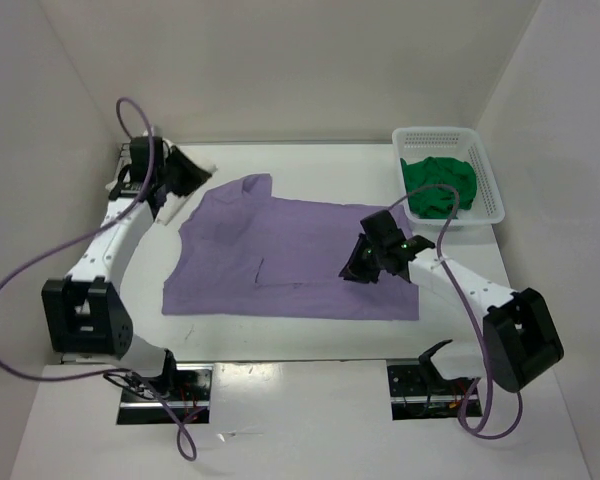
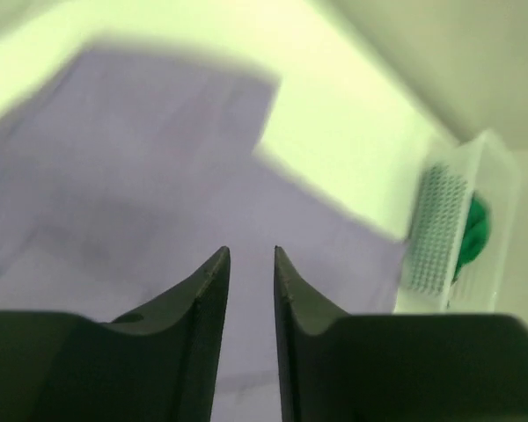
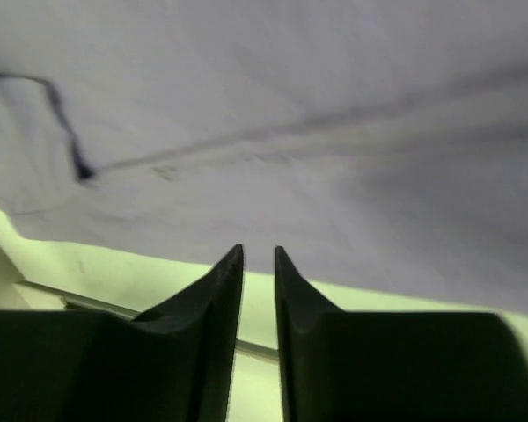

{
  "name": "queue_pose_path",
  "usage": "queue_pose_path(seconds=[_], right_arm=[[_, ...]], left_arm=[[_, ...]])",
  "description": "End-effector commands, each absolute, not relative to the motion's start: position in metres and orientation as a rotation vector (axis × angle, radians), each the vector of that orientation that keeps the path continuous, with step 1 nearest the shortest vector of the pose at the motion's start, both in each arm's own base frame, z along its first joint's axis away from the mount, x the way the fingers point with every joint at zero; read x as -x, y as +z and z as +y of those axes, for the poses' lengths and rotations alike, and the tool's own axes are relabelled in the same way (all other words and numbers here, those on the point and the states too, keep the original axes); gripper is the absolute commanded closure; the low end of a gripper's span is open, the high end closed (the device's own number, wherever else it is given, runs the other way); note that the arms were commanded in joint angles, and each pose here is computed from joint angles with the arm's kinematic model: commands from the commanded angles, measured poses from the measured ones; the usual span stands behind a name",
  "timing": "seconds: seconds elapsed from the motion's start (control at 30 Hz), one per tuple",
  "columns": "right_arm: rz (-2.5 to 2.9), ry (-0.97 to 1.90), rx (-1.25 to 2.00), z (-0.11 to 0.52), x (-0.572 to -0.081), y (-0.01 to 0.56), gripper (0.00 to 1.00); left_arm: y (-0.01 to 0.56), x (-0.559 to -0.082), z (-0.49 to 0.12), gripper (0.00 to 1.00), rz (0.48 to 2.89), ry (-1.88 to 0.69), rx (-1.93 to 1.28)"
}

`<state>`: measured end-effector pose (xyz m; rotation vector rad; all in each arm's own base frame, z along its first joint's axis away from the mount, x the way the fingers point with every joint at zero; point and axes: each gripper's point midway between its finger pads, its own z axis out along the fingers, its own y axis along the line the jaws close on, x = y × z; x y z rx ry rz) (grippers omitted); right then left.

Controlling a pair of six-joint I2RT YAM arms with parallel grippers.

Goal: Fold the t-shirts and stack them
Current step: Fold the flattened tshirt in 1/3 of the way, then grap the side of the flattened tshirt furthest away from the robot with both arms

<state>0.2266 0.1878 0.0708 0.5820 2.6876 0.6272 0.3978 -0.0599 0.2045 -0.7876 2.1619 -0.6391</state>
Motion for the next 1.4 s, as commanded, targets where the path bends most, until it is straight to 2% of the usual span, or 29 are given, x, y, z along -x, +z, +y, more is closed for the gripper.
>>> queue_pose_path(seconds=[0.0,0.03,0.07,0.1,0.2,0.27,0.3,0.33,0.37,0.5,0.9,1.07,1.13,1.17,1.27,1.37], right_arm=[[2.617,0.678,-0.457,0.203,-0.263,0.093,0.78],[2.606,0.679,-0.421,0.207,-0.27,0.098,0.78],[2.621,0.668,-0.425,0.208,-0.273,0.094,0.79],[2.61,0.668,-0.42,0.206,-0.277,0.097,0.79],[2.588,0.682,-0.414,0.209,-0.281,0.1,0.79],[2.609,0.705,-0.407,0.213,-0.28,0.095,0.79],[2.609,0.705,-0.407,0.213,-0.28,0.095,0.79],[2.624,0.712,-0.405,0.213,-0.276,0.092,0.79],[2.624,0.715,-0.417,0.213,-0.276,0.092,0.79],[2.652,0.695,-0.426,0.21,-0.269,0.084,0.79],[2.643,0.714,-0.419,0.209,-0.265,0.09,0.79],[2.637,0.734,-0.411,0.21,-0.262,0.096,0.79],[2.637,0.734,-0.411,0.209,-0.26,0.097,0.79],[2.637,0.734,-0.411,0.209,-0.26,0.097,0.79],[2.634,0.723,-0.415,0.206,-0.259,0.096,0.79],[2.634,0.723,-0.415,0.205,-0.257,0.096,0.78]], left_arm=[[0.23,-0.475,-0.071,0.65,2.027,-0.603,0.594],[0.198,-0.496,-0.07,0.64,2.09,-0.542,0.582],[0.222,-0.521,-0.071,0.63,2.041,-0.542,0.54],[0.189,-0.541,-0.077,0.57,2.101,-0.523,0.523],[0.181,-0.586,-0.103,0.48,2.109,-0.496,0.363],[0.178,-0.602,-0.114,0.4,2.109,-0.467,0.286],[0.158,-0.611,-0.125,0.36,2.138,-0.45,0.25],[0.183,-0.625,-0.131,0.32,2.074,-0.434,0.165],[0.181,-0.628,-0.138,0.24,2.083,-0.418,0.117],[0.158,-0.638,-0.176,0.11,2.107,-0.244,-0.142],[0.095,-0.63,-0.173,0.04,2.195,-0.122,-0.264],[0.074,-0.636,-0.173,0.05,2.217,-0.108,-0.262],[0.065,-0.634,-0.176,0.14,2.236,-0.122,-0.286],[0.061,-0.63,-0.183,0.22,2.242,-0.119,-0.319],[0.045,-0.618,-0.191,0.3,2.271,-0.112,-0.374],[0.045,-0.62,-0.183,0.46,2.269,-0.051,-0.36]])
